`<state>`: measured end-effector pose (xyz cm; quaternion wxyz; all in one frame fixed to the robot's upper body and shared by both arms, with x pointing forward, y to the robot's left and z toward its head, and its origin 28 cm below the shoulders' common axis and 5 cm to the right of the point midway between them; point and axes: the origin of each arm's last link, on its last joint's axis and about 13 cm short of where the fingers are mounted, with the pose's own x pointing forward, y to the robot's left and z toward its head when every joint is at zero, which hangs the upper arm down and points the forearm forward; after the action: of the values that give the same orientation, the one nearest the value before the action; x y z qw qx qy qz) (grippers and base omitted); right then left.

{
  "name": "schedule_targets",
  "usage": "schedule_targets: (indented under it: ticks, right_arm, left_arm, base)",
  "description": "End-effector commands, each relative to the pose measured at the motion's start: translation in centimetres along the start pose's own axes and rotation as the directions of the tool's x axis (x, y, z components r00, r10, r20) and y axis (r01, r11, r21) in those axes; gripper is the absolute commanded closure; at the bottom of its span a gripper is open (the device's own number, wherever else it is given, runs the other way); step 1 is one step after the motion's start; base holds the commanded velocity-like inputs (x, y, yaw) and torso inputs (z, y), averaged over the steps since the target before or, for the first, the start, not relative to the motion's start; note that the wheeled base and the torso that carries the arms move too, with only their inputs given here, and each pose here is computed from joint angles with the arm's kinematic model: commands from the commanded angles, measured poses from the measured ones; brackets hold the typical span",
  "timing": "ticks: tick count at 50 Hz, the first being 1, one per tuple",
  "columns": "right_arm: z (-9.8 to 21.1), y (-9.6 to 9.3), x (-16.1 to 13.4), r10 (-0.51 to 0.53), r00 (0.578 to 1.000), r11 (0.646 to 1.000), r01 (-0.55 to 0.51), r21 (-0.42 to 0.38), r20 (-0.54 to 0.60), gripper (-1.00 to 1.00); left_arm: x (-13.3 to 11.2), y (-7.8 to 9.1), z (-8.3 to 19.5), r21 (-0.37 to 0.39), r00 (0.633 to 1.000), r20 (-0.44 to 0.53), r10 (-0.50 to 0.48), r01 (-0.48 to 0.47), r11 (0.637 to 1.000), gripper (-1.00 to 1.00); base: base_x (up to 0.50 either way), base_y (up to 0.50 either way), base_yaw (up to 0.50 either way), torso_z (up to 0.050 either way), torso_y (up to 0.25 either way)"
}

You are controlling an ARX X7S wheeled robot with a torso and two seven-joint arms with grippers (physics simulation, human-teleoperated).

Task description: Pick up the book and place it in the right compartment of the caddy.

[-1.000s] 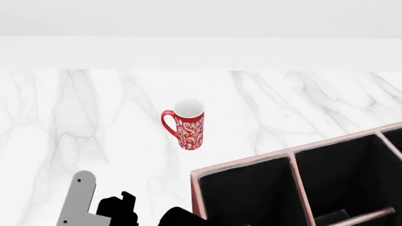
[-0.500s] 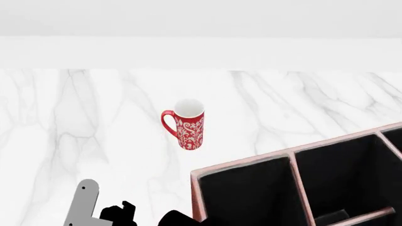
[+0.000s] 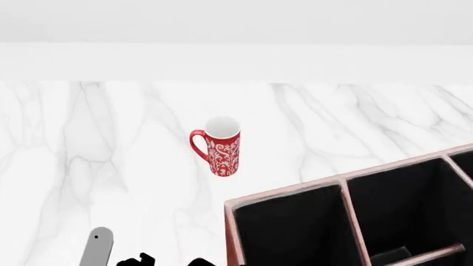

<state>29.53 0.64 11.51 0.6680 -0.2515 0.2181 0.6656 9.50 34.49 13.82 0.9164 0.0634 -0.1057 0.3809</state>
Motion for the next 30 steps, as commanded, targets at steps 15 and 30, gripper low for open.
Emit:
schedule_targets:
  ticks: [15,30]
  right_arm:
    - [-1.20,0.02,1.04,0.008,1.000,1.000,-0.008,0.015,-0.002,1.00]
    - [-0.83,-0.06,0.87,-0.013,1.000,1.000,0.013,0.011,0.023,1.00]
  left_arm:
    - [-0.05,-0.17,-0.22,0.005,1.000,-0.004,-0.006,0.006,1.000,-1.00]
    - [-0.09,-0.03,-0.28,0.004,1.000,-0.005,-0.005,0.005,1.000,-1.00]
  base:
    - [0.00,0.00,0.00,0.000,0.000]
    - [0.00,0.00,0.00,0.000,0.000]
